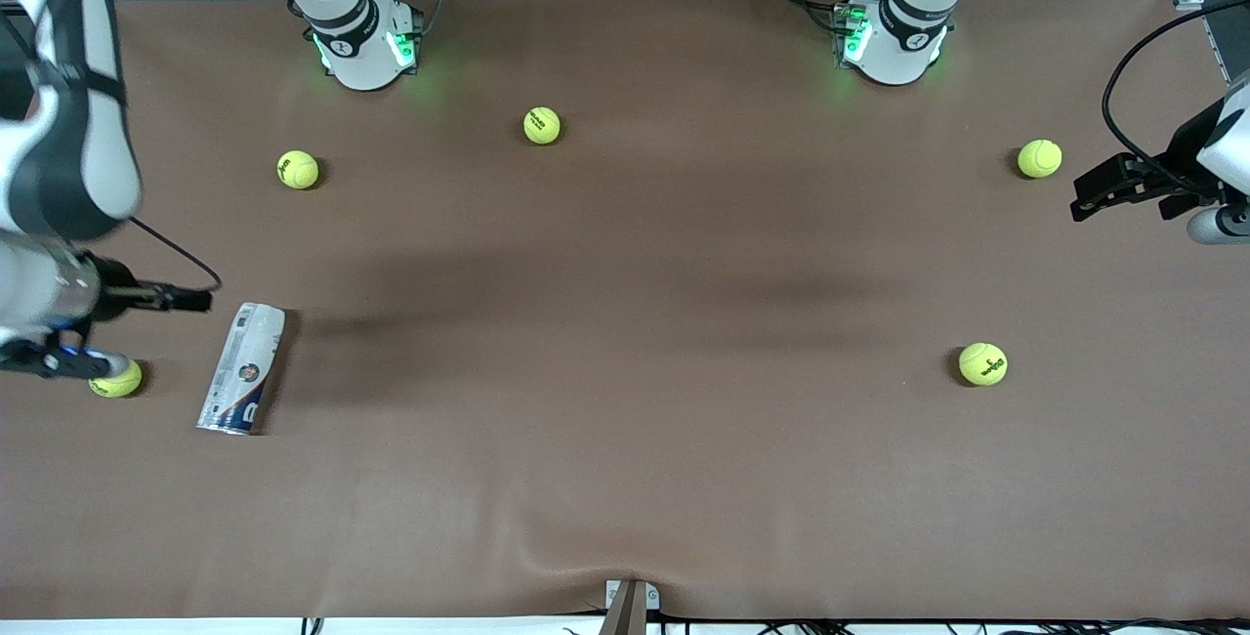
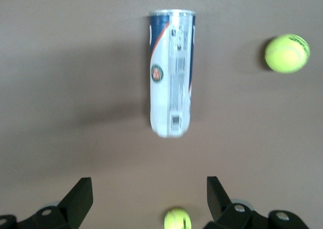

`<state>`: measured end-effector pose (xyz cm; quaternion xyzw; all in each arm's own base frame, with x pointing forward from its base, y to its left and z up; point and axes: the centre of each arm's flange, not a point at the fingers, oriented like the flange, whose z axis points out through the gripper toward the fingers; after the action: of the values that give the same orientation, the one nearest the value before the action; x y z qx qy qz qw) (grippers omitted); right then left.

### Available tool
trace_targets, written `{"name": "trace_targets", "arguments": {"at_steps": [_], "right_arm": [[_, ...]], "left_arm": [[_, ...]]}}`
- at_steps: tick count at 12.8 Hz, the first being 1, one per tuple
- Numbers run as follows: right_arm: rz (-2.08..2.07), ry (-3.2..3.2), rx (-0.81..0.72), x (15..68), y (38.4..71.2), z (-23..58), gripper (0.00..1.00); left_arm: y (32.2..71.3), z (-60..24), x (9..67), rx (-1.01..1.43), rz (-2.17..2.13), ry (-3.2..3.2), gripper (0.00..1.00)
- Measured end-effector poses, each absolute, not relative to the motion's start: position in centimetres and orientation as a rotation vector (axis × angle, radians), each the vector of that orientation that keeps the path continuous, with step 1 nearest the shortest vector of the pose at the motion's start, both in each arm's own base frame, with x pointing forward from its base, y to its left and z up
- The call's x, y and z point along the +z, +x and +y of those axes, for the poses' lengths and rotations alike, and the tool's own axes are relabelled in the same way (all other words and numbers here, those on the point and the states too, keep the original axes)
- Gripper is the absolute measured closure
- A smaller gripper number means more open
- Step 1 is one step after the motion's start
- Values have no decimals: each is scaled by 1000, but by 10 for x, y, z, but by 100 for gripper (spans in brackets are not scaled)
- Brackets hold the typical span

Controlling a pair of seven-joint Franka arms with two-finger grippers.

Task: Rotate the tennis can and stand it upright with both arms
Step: 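Close the right gripper around the tennis can body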

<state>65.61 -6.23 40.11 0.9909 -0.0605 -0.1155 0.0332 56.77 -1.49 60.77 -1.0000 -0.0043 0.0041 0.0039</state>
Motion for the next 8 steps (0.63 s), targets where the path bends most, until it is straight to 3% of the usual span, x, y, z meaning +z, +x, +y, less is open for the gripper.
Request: {"name": "trace_targets", "arguments": {"at_steps": [4, 8], "right_arm": [[-219, 3057, -340, 299, 677, -102, 0], [-151, 3079, -304, 235, 684, -116, 0]], "left_arm": [[568, -15, 607, 15, -13, -3134, 0], [568, -15, 606, 17, -14, -3134, 0]]}}
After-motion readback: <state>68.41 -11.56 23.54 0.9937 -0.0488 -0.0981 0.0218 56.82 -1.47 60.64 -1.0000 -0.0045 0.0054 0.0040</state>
